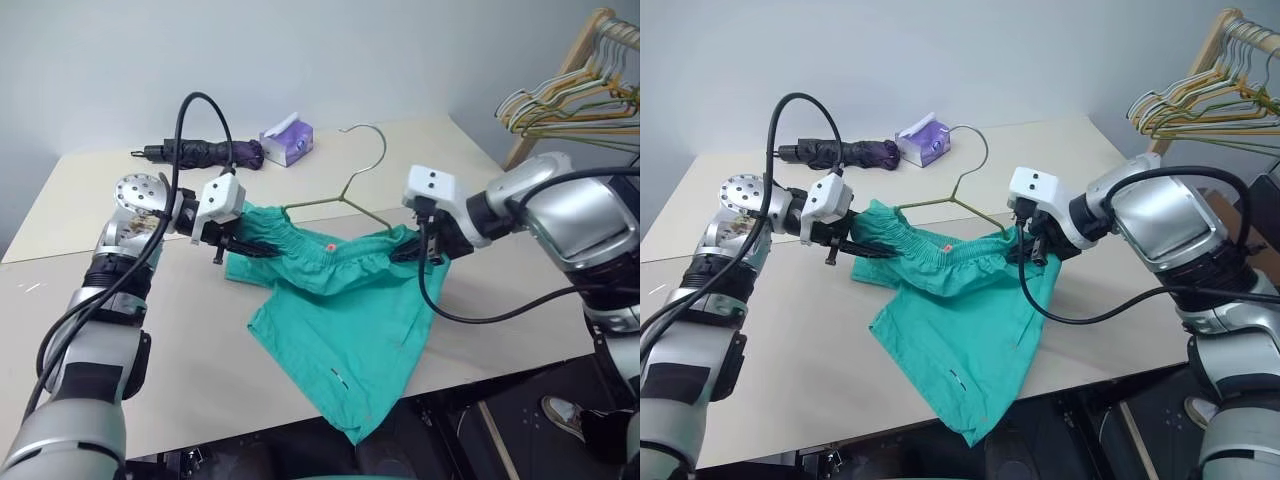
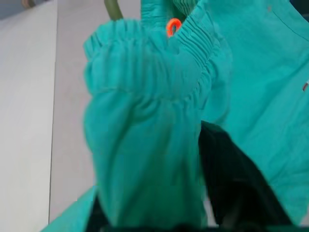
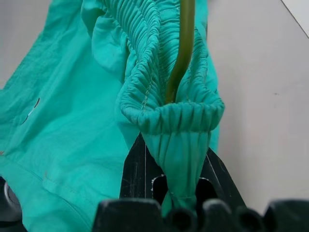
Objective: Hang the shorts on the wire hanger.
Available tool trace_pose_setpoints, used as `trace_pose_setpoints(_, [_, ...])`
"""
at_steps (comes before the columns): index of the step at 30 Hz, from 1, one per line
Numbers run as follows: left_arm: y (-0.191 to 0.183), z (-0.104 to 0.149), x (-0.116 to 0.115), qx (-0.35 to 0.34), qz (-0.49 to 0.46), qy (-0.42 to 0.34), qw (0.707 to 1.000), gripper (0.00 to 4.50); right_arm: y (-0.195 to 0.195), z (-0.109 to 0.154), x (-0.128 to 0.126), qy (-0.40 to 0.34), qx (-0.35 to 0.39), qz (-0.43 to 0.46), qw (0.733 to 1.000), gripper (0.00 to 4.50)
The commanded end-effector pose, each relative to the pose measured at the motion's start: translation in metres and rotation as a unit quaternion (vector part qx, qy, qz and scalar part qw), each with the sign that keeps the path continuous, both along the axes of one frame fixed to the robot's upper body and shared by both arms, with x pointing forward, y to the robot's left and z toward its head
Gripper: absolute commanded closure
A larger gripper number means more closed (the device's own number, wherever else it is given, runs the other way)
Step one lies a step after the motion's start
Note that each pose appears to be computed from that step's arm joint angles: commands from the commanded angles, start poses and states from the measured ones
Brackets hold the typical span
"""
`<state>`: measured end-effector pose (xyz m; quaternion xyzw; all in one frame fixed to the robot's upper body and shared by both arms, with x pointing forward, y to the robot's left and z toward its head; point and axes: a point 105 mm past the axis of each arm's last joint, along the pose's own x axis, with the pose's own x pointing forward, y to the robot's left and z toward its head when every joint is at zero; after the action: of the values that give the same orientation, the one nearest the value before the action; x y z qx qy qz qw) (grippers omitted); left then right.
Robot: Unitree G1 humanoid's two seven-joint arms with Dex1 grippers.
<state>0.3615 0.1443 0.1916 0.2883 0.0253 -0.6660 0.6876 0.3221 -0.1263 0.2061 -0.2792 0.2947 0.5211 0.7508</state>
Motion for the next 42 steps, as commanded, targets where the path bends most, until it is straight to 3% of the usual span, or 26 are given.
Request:
trace_pose_setpoints(1, [0.009, 0.026, 0.012, -0.021, 0.035, -0.051, 0.998, 1.38, -0.005, 0.019, -0.006, -0.028, 0.023, -0.007, 0.999, 4.45])
trace_pose_setpoints(5, [0.036, 0.052, 0.032, -0.048, 0.133, -0.104, 0.985, 0.06, -0.018, 0.016, -0.020, -0.020, 0.037, -0.039, 0.998, 4.45])
trace_pose_setpoints(9, [0.047, 0.080, 0.046, -0.122, 0.209, -0.136, 0.961, 0.02, -0.031, 0.009, -0.032, -0.006, 0.057, -0.089, 0.994, 4.45])
trace_pose_setpoints(13, [0.034, 0.102, 0.039, -0.221, 0.193, -0.103, 0.950, 0.02, -0.049, -0.003, -0.040, 0.007, 0.078, -0.186, 0.979, 4.45])
trace_pose_setpoints(17, [-0.003, 0.116, 0.007, -0.319, 0.129, -0.013, 0.939, 0.02, -0.069, -0.019, -0.050, 0.005, 0.098, -0.282, 0.954, 4.45])
trace_pose_setpoints(21, [-0.035, 0.116, -0.027, -0.363, 0.086, 0.058, 0.926, 0.02, -0.086, -0.038, -0.062, -0.001, 0.107, -0.340, 0.934, 4.45])
trace_pose_setpoints(25, [-0.063, 0.115, -0.050, -0.385, 0.054, 0.092, 0.917, 0.02, -0.111, -0.056, -0.073, -0.008, 0.104, -0.420, 0.901, 4.45])
trace_pose_setpoints(29, [-0.073, 0.121, -0.069, -0.414, 0.023, 0.092, 0.905, 0.02, -0.148, -0.064, -0.086, -0.026, 0.091, -0.515, 0.852, 4.45])
trace_pose_setpoints(37, [-0.071, 0.131, -0.067, -0.420, 0.007, 0.063, 0.905, 0.02, -0.191, -0.043, -0.098, -0.056, 0.099, -0.597, 0.794, 4.45])
trace_pose_setpoints(42, [-0.069, 0.128, -0.059, -0.420, 0.011, 0.062, 0.905, 0.02, -0.237, -0.026, -0.082, -0.093, 0.112, -0.707, 0.693, 4.45])
